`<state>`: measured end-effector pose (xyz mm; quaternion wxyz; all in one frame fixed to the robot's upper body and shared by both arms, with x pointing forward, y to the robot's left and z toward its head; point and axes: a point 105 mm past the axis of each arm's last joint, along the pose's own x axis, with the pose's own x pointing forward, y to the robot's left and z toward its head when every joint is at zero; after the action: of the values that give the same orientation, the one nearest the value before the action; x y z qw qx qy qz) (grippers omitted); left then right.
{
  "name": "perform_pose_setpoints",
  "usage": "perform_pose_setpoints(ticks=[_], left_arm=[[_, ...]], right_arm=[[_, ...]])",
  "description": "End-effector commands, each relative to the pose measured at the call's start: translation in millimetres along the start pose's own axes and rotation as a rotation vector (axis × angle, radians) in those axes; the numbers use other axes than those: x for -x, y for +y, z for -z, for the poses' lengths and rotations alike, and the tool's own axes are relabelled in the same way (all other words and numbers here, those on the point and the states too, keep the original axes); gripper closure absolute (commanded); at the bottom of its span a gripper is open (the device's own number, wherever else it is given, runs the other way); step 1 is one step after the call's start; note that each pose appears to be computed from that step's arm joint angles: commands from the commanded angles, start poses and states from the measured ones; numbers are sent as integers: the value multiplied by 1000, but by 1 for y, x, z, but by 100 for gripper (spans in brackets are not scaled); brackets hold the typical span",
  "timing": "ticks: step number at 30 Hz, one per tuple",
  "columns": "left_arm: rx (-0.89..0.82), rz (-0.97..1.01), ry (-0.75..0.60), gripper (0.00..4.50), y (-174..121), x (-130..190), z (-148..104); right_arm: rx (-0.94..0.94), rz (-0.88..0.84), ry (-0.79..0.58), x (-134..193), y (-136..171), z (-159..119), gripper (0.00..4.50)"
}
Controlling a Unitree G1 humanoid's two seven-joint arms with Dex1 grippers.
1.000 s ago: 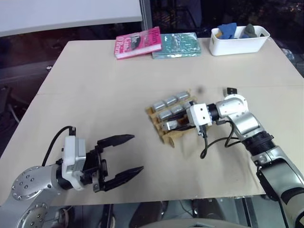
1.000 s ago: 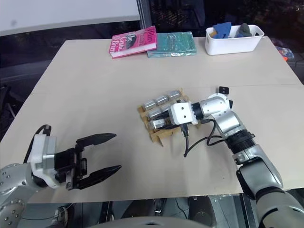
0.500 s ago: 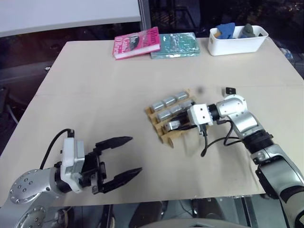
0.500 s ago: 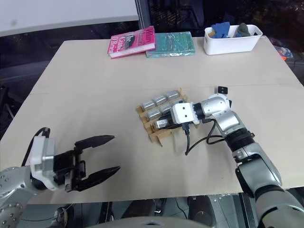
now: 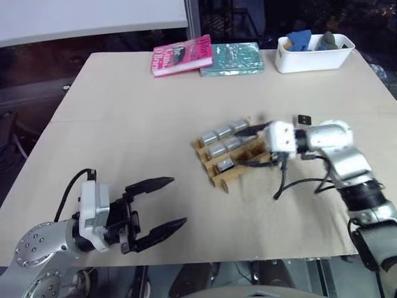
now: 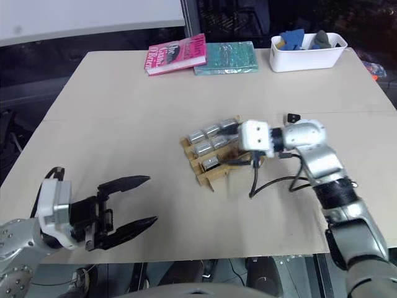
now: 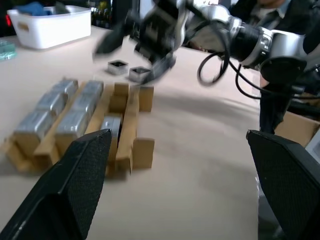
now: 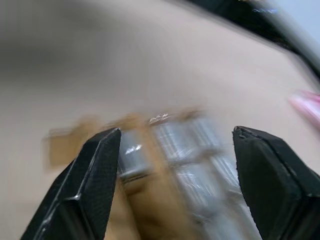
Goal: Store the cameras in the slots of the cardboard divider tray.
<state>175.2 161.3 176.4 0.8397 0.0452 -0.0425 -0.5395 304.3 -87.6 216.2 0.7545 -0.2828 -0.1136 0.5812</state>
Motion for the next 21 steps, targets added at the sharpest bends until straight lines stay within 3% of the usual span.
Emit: perform_pose_setpoints(ticks=[1,4,7,10,12,18,21], left_arm=[[-8,16,-38,0,-1,-7,-7],[-3,16,-50,0,4,-11,-8],[-7,29,-67,0,12,-21,-10],[-10,44,-72,0,17,-25,-11],[-10,51,-69,0,19,-26,-10],[-11,56,-68,0,21,-25,-9],[-11,57,-69,0,20,-26,-9]], right_arm=[[-87,281,106,30,-21,-2,92],[-241,509,213,54,-33,16,92],[-401,842,360,80,-45,61,92],[-520,963,393,82,-40,86,92],[-555,1038,430,85,-37,99,3],[-634,1286,488,100,-34,122,3],[-661,1325,498,100,-33,129,3]])
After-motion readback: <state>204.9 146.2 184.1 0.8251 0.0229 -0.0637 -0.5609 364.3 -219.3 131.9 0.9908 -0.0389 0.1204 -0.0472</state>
